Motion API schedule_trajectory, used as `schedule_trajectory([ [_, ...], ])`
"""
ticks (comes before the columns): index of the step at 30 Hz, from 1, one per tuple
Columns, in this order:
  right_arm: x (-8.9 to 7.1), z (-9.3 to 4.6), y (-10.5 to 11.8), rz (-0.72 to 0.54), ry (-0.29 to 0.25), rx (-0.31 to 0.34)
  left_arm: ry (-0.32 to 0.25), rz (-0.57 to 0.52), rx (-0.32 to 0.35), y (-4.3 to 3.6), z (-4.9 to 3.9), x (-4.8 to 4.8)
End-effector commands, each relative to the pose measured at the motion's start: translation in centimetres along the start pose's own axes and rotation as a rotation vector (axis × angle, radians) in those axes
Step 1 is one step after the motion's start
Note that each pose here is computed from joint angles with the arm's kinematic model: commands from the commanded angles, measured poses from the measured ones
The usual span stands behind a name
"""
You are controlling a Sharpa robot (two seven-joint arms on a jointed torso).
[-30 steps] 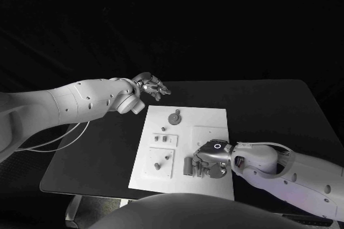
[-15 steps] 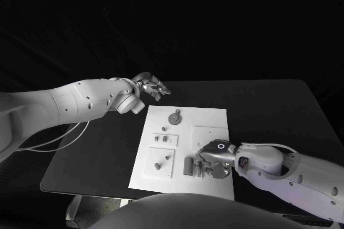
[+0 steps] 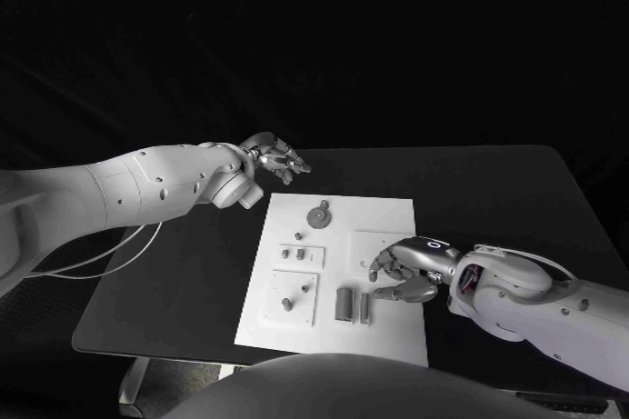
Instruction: Assemble the parts on the task board
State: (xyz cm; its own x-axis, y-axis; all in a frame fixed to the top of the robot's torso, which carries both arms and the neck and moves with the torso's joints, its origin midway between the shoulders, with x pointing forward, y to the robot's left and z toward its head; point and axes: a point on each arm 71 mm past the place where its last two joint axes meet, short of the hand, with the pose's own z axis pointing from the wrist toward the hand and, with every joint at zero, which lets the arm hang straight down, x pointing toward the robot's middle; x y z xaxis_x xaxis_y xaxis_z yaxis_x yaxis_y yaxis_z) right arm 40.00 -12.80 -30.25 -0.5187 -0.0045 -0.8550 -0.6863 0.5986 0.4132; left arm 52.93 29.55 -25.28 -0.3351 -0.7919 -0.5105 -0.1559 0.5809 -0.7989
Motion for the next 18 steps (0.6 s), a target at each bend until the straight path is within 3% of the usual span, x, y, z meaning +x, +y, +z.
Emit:
schedule_trajectory([
  [1, 0.3, -0.1, -1.3, 0.222, 0.073, 0.189, 0.010, 0.000, 0.005, -0.09, -0.01, 0.09],
  [5, 0.8, -0.2, -1.6, 0.263, 0.148, 0.275, 0.012, -0.001, 0.003, -0.09, -0.02, 0.11],
  [12, 1.4, -0.2, -1.9, 0.444, 0.211, 0.418, 0.014, -0.001, 0.002, -0.12, -0.01, 0.18],
  [18, 1.7, 0.5, -1.3, 0.483, 0.248, 0.487, 0.017, -0.001, 0.002, -0.18, 0.01, 0.29],
])
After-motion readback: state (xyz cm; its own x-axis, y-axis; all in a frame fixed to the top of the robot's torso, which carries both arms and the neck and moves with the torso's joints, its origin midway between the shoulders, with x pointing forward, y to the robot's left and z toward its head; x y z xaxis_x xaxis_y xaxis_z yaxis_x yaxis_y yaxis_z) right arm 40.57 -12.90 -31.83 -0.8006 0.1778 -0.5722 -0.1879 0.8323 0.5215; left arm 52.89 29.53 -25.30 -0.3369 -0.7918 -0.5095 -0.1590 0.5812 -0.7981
